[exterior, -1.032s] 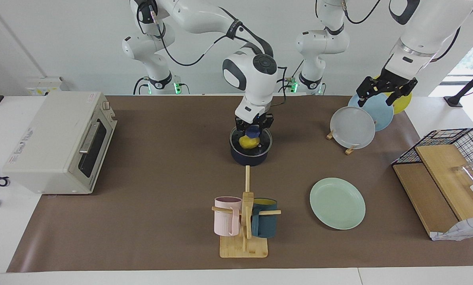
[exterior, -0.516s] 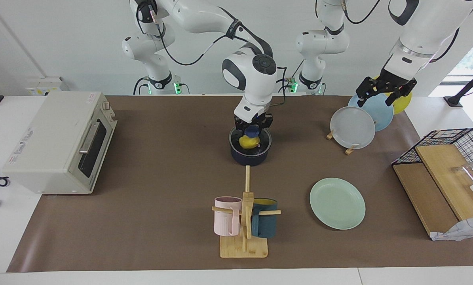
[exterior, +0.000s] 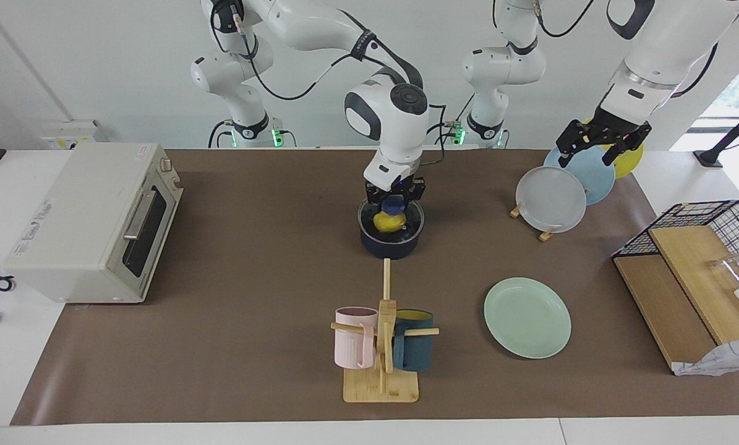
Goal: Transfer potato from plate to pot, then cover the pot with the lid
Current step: 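Carry the glass lid with the right gripper over the pot and lower it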
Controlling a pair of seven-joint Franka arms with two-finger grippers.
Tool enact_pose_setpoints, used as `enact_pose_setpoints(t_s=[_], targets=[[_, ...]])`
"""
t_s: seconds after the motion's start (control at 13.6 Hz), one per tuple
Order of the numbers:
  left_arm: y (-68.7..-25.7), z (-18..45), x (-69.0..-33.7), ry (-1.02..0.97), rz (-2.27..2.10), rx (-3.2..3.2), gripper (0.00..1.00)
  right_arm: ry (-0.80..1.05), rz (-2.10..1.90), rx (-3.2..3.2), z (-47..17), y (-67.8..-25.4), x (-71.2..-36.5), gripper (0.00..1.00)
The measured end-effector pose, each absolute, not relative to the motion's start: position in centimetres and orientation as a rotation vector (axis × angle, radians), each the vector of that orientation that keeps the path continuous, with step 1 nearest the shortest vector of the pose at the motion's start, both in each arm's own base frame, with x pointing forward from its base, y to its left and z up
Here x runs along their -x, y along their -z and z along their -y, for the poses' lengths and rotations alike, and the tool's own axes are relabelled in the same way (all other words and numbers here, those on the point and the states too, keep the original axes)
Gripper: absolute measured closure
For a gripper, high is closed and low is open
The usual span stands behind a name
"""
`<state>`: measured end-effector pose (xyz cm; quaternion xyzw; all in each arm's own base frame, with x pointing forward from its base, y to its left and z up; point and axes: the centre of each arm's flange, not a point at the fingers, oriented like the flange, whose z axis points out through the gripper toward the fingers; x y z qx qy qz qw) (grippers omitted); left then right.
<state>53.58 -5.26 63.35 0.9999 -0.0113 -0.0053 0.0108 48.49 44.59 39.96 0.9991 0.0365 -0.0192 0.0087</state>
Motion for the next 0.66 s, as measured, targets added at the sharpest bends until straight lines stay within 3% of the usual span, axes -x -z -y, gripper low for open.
enact_pose_setpoints(t_s=[0.07,0.22,0.29,0.66], targets=[[-63.4,5.3,-53.6,0.014,0.036,-3.120,0.00,0.061,-0.115,-3.121,-44.6,-39.8,-48.4,0.28],[-63.4,5.4,-53.6,0.010,0.039,-3.120,0.00,0.057,-0.113,-3.123,-44.5,-39.6,-48.5,0.05],[-63.4,5.4,-53.6,0.009,0.039,-3.119,0.00,0.046,-0.107,-3.130,-44.4,-39.9,-48.7,0.00],[-63.4,5.4,-53.7,0.003,0.040,-3.119,0.00,-0.034,-0.048,-3.168,-42.1,-44.6,-49.8,0.00]])
